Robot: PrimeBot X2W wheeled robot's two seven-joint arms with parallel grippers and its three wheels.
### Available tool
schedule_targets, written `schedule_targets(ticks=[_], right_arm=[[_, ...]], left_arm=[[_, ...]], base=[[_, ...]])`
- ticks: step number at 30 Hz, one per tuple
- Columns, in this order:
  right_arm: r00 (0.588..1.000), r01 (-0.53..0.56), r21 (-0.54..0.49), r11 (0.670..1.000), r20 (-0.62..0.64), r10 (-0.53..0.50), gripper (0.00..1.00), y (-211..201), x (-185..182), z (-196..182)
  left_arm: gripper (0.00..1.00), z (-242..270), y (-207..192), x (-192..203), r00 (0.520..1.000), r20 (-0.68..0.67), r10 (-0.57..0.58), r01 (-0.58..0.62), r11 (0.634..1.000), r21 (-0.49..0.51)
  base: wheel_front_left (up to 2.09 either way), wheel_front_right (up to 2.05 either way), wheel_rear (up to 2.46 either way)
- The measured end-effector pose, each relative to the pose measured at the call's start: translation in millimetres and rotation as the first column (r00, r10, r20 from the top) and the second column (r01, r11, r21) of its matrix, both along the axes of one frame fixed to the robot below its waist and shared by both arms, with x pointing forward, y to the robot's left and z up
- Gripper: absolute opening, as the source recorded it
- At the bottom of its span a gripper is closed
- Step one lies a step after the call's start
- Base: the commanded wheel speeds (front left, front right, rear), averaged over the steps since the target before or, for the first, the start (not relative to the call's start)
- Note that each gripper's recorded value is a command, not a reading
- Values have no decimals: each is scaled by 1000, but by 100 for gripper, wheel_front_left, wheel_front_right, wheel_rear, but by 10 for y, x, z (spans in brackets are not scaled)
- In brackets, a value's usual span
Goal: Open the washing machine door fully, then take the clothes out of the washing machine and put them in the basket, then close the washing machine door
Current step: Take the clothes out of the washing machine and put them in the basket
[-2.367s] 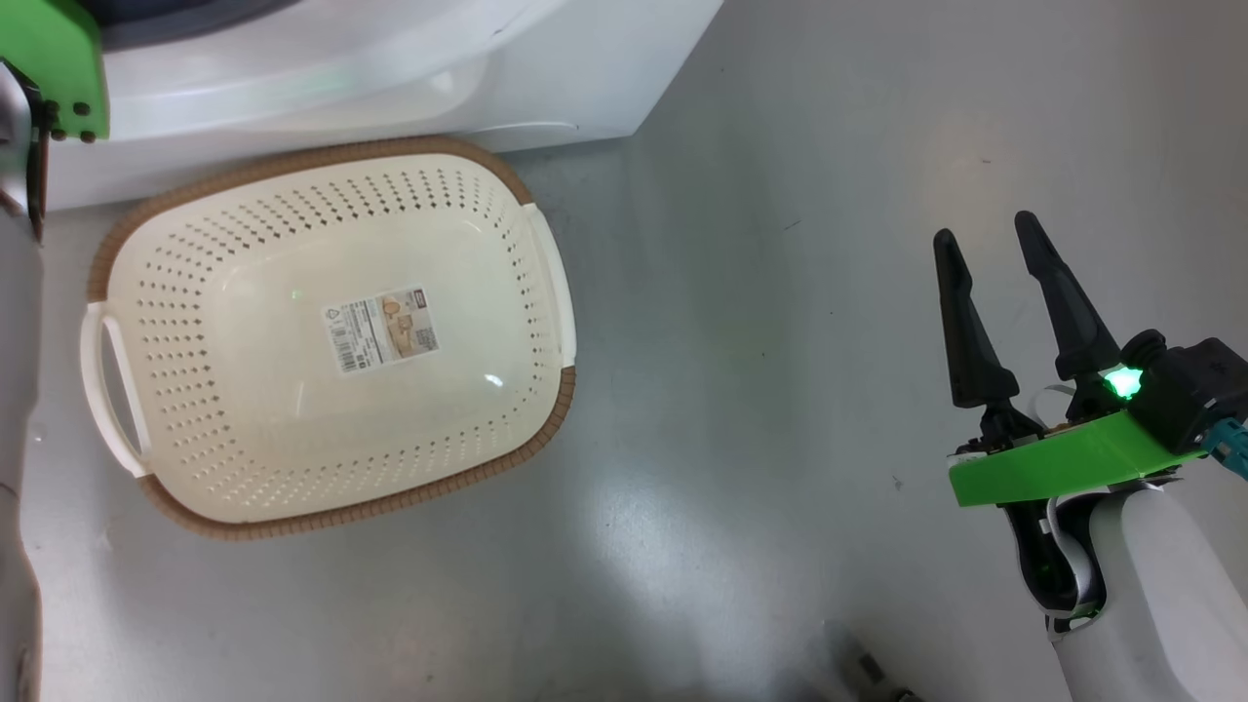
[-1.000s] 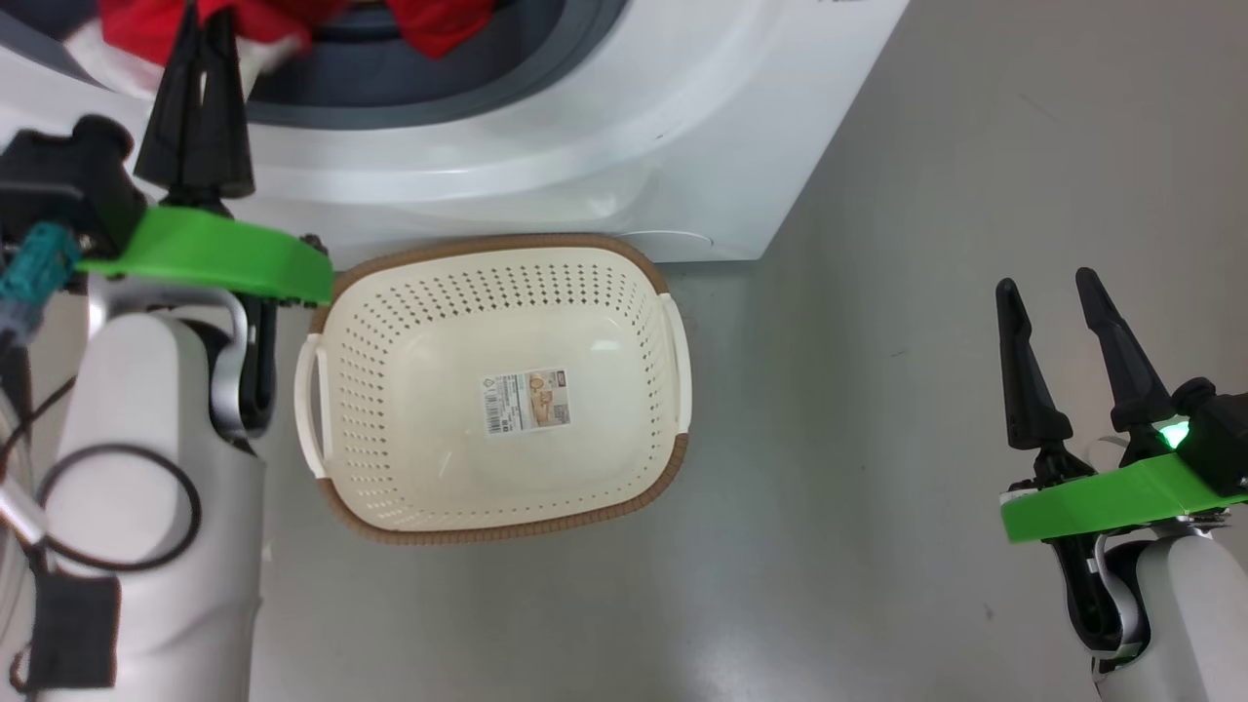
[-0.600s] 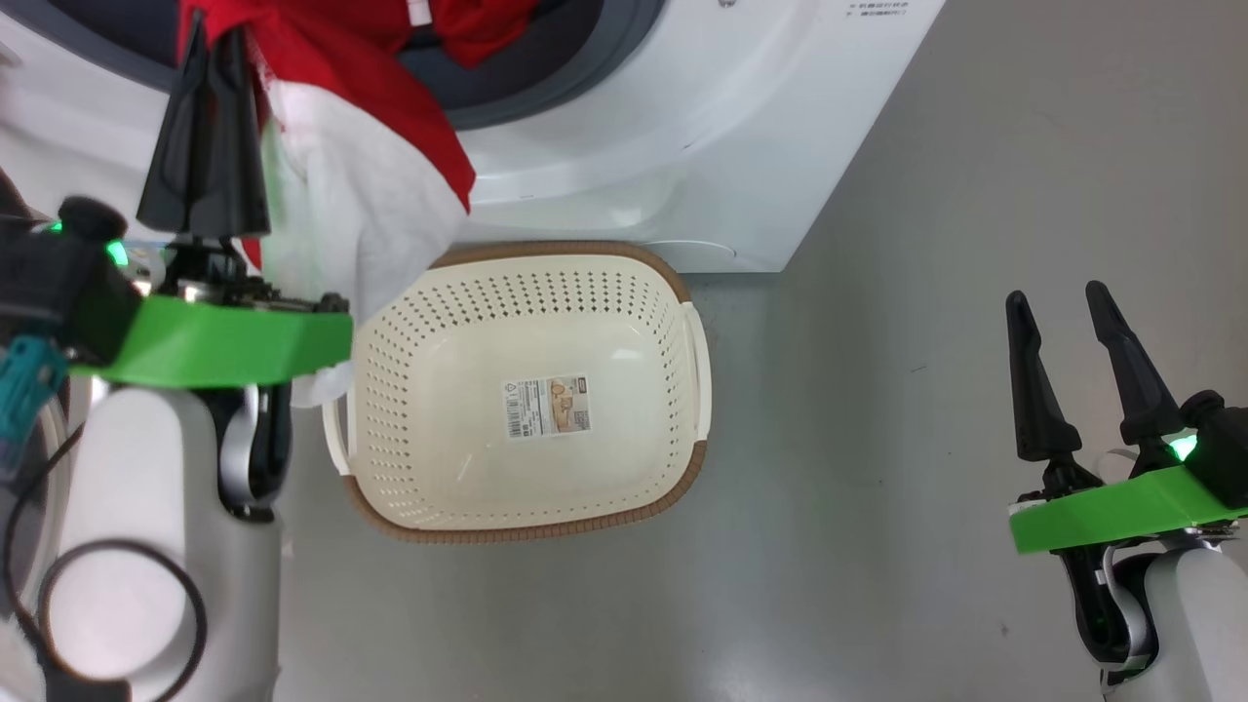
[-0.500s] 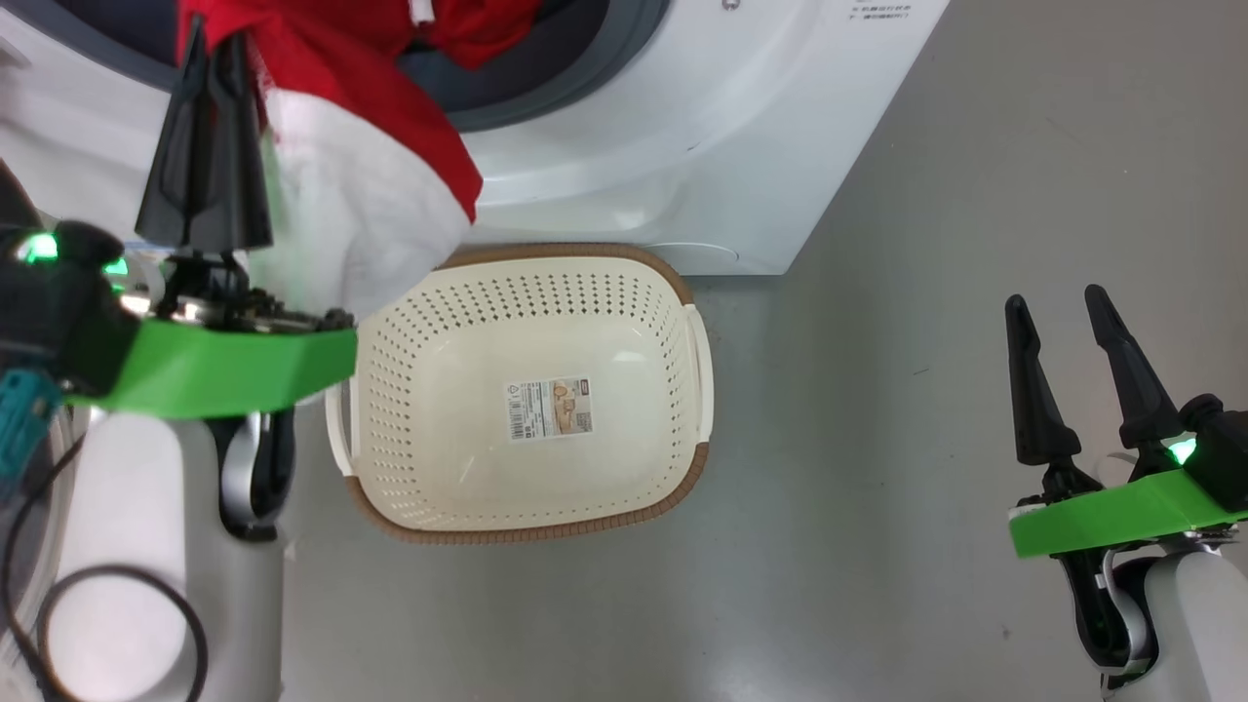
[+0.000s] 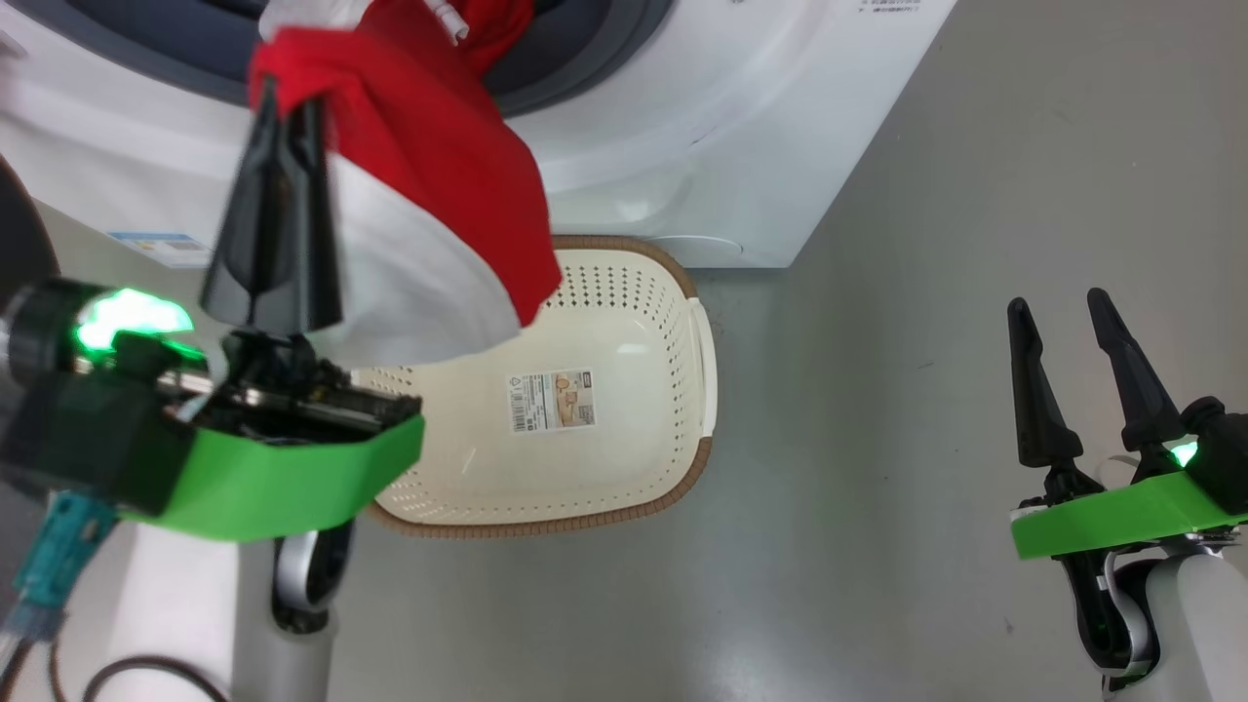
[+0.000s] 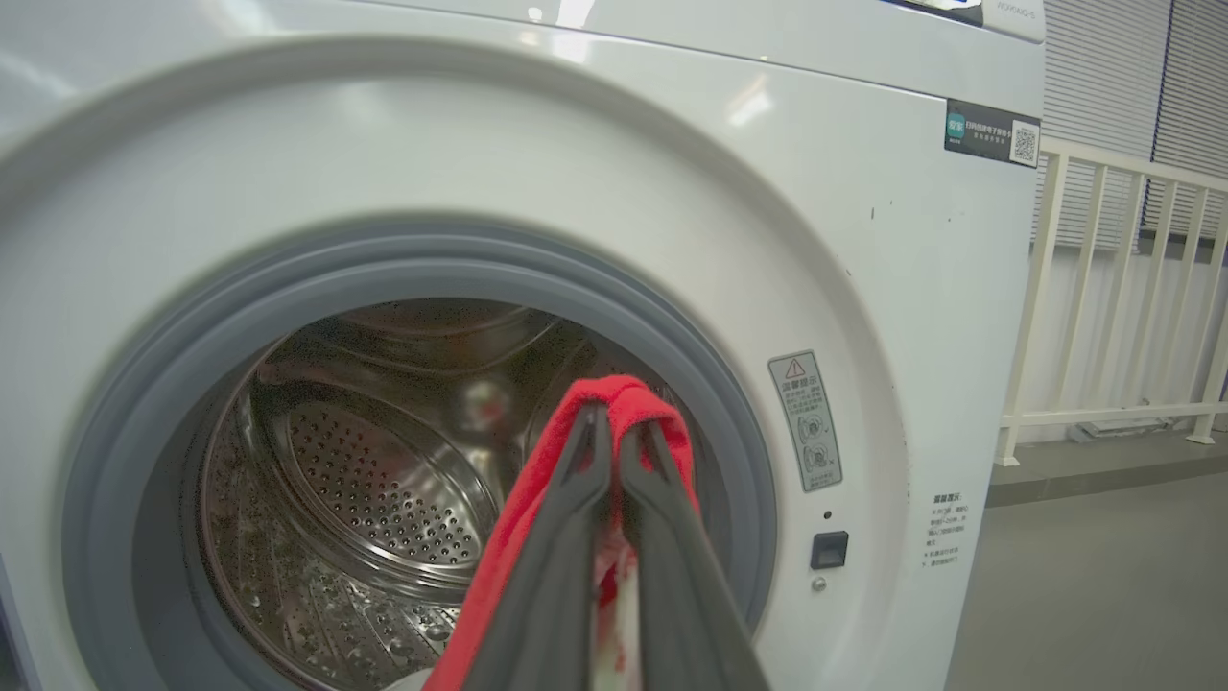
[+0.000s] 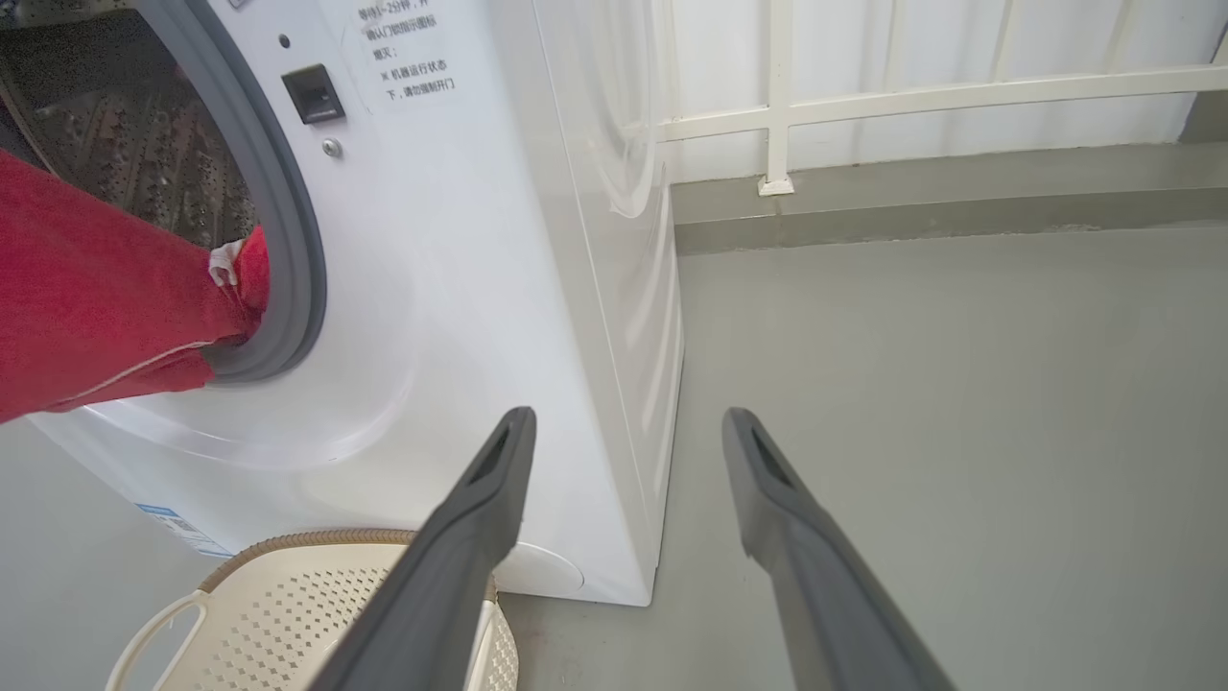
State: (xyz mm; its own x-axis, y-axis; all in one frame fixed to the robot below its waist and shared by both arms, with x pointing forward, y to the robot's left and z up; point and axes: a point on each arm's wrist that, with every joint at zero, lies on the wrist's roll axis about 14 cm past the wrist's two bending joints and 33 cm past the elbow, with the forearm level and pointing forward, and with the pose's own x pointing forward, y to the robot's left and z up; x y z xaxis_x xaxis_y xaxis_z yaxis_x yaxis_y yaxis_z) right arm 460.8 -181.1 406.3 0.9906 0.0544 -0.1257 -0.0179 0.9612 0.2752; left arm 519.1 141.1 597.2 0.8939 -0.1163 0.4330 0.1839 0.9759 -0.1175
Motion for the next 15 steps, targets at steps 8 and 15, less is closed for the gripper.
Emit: schedule_targets(ticks=[8,15], right_arm=[[1000,4,-2,1000,-20,-4,100,-18,7,-89],[1000,10,-2,1000,-27,-10,100,-34,63,-158]], left_arm=[[0,-777,-145,54,973,-227,-47,44,999,-18],[0,-1600,-320,5,889,-447,-94,100,995,-10]], base=[[0,0,0],[0,0,0]])
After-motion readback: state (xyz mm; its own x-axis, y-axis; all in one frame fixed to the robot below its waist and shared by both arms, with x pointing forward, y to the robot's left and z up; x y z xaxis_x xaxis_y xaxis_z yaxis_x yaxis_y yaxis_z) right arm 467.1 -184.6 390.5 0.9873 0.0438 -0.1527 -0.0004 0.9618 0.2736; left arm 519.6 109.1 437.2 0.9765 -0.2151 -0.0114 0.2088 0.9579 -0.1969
